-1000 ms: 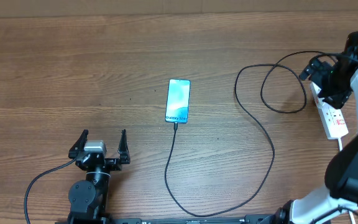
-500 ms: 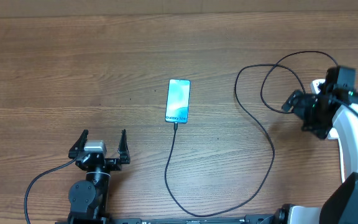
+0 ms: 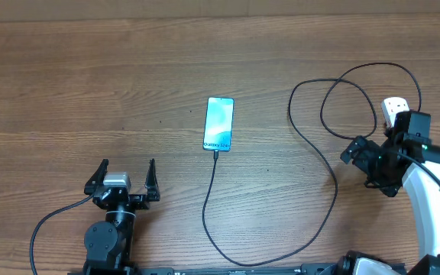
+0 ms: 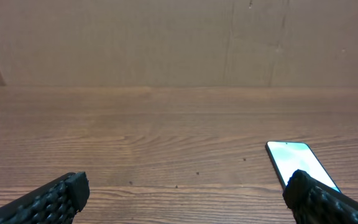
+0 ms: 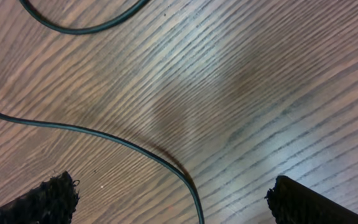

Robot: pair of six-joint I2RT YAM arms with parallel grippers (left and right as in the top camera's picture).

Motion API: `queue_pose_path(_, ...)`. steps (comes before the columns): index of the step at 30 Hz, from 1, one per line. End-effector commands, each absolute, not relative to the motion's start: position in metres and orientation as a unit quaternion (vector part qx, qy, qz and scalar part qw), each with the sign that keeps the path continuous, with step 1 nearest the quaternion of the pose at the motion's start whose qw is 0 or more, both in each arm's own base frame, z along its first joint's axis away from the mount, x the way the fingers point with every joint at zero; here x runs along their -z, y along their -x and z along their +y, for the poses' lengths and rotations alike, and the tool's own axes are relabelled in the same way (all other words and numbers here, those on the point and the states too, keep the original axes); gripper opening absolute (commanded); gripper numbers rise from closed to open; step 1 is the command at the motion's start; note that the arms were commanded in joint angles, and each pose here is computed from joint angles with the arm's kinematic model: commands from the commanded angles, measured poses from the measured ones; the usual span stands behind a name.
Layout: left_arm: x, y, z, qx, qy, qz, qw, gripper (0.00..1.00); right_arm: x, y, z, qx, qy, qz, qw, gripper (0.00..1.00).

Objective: Plug charger to phone and switch on socket

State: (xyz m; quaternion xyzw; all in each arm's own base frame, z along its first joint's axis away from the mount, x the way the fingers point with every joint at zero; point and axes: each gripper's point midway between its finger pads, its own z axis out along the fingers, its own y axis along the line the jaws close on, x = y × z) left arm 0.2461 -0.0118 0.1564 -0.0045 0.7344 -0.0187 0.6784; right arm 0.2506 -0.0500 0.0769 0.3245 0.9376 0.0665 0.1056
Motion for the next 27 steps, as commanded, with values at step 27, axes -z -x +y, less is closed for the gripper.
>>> queue_pose_path(27, -0.158, -0.246, -0.009, 0.007, -0.002, 0.731, 0.682, 1.0, -0.038, -0.292, 0.02, -0.125, -0.107, 0.912, 0.375, 1.0)
